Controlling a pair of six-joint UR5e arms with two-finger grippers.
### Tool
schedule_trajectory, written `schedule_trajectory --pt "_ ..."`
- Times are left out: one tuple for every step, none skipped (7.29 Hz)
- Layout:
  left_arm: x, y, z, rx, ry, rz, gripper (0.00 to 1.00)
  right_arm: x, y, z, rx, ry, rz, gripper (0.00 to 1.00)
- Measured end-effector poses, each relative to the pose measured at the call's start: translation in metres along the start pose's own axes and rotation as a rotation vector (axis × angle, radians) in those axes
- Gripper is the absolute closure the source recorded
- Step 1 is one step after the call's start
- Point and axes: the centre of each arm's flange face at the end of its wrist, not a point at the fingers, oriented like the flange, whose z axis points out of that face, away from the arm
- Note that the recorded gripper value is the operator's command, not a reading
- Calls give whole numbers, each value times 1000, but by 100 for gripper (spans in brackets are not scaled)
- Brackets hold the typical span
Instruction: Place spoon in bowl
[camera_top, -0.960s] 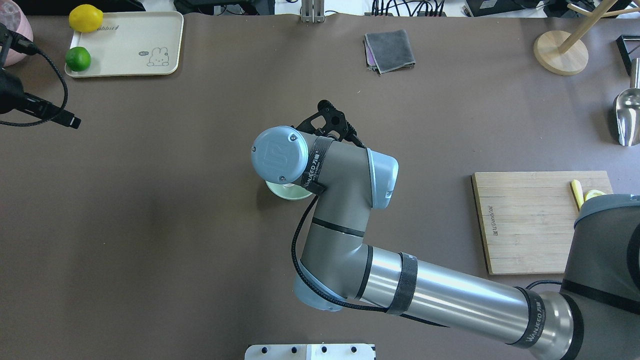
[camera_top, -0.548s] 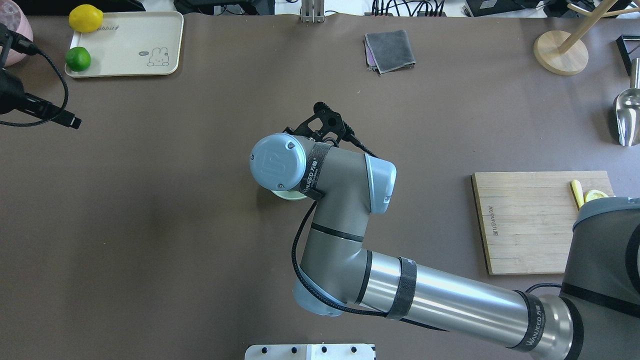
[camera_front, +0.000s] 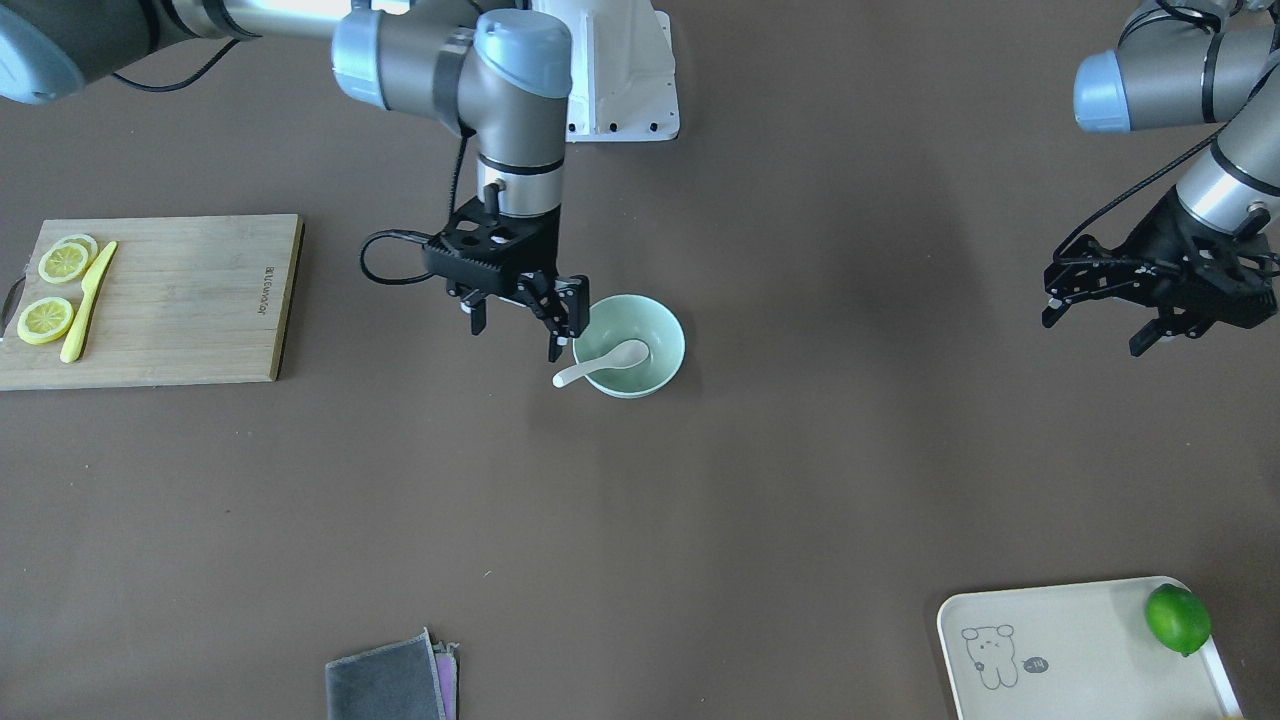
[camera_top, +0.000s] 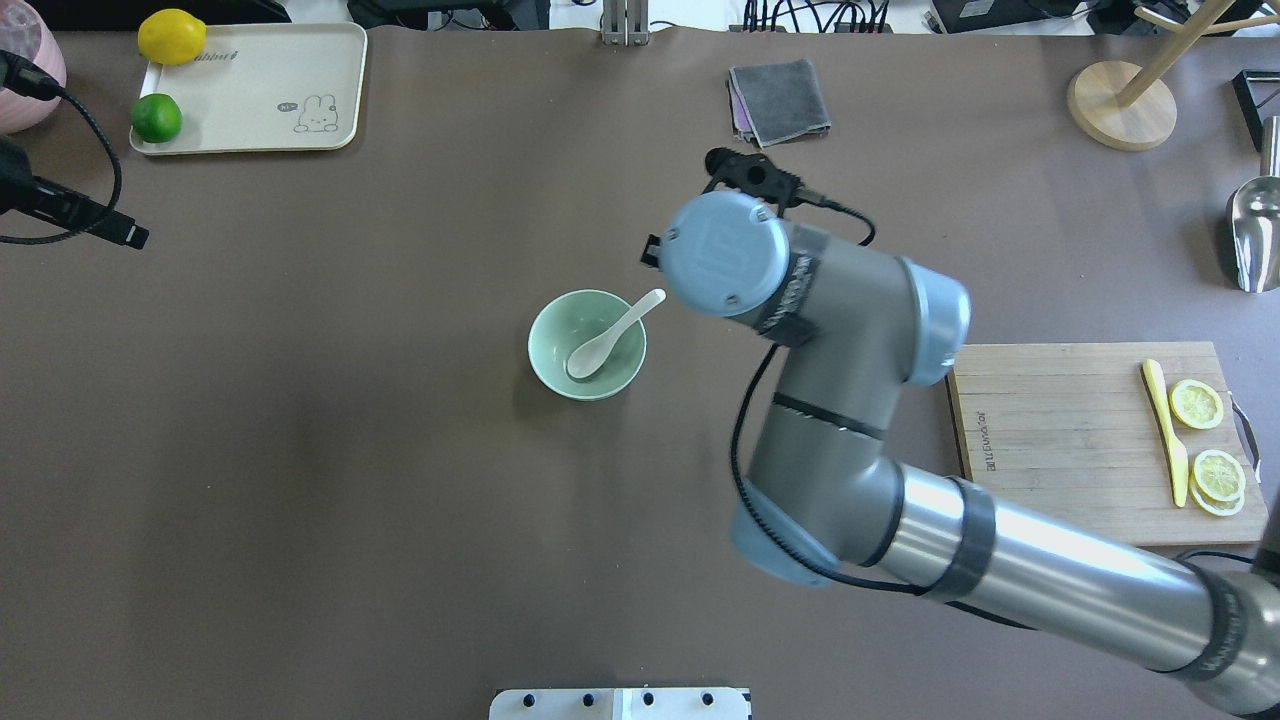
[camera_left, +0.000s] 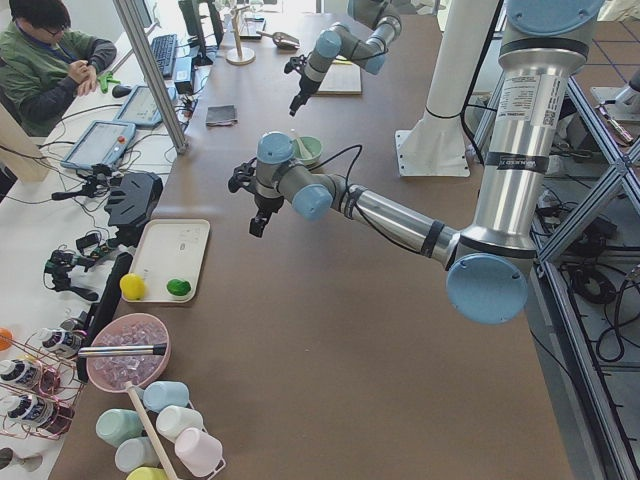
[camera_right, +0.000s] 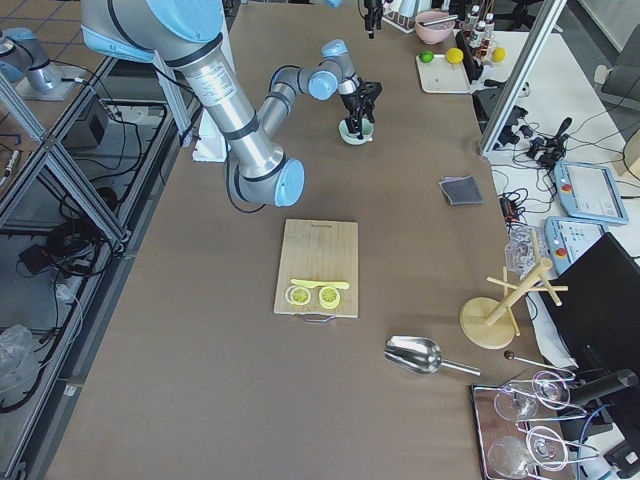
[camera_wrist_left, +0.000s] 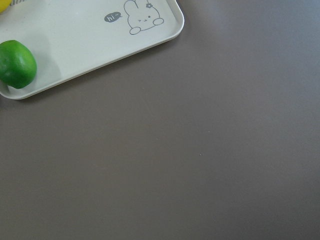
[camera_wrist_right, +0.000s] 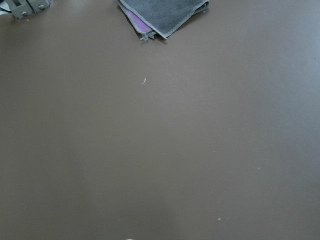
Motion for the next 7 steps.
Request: schedule_trajectory --pt "-24 -2 -16 -13 -12 0 1 53 -33 -12 -56 -8 -108 0" --pt "-58 -1 -38 -49 -32 27 2 104 -65 -20 -111 -9 -193 0" --pt "-96 4 -65 -90 -48 52 2 151 -96 -26 -158 -7 -268 0" --pt "-130 16 -87 -125 -57 58 2 203 -131 -30 -203 -8 -352 0" --pt "-157 39 -94 -159 -62 38 2 260 -165 -35 -246 -14 -439 0" --pt "-185 75 -91 -198 -64 -14 2 330 -195 -39 -278 -15 -525 0" --pt "-210 105 -94 -207 -70 -69 1 404 -214 -43 -301 -8 -590 0"
